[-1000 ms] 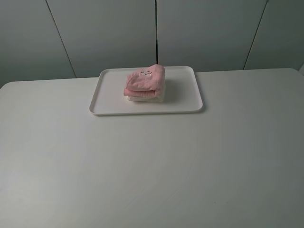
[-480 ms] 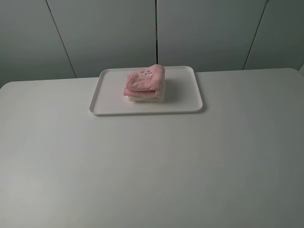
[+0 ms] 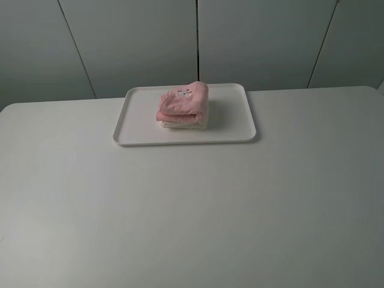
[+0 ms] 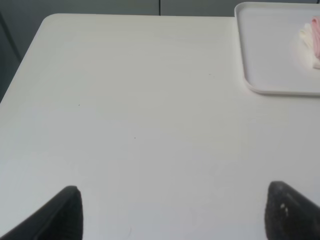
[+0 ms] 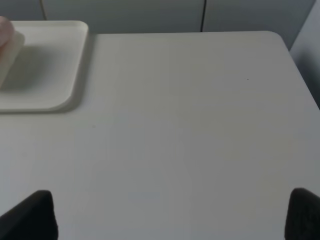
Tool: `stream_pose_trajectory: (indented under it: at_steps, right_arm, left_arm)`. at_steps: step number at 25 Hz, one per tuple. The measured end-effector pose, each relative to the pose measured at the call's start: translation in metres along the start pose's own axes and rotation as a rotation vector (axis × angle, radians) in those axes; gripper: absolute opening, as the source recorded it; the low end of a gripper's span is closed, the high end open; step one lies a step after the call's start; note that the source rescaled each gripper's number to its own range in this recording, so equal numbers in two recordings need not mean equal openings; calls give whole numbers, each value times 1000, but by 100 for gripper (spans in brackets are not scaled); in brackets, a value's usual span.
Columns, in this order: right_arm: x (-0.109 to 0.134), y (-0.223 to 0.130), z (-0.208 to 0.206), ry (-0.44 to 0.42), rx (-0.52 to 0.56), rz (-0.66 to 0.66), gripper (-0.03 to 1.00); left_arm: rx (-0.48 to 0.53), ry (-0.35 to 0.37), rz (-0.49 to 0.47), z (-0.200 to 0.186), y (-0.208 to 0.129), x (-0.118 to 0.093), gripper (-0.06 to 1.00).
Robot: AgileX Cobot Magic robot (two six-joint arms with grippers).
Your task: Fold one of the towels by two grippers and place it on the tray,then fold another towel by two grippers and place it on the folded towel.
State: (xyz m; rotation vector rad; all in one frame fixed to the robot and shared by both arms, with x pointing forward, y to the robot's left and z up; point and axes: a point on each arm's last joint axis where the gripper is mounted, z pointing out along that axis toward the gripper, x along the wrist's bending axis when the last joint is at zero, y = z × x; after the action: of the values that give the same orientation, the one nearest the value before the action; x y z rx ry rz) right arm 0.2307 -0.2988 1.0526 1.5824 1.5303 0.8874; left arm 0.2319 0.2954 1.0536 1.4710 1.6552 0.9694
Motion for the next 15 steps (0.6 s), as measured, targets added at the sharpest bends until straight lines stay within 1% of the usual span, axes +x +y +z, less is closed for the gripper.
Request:
stream_pose_trajectory:
  at_steps: [11, 15]
  right_arm:
    - [0, 0, 0, -4, 0, 9, 98]
    - [4, 0, 0, 37, 0, 54, 98]
  left_arm:
    - [0, 0, 0, 0, 0, 0, 95]
    - [0, 0, 0, 0, 0, 0, 95]
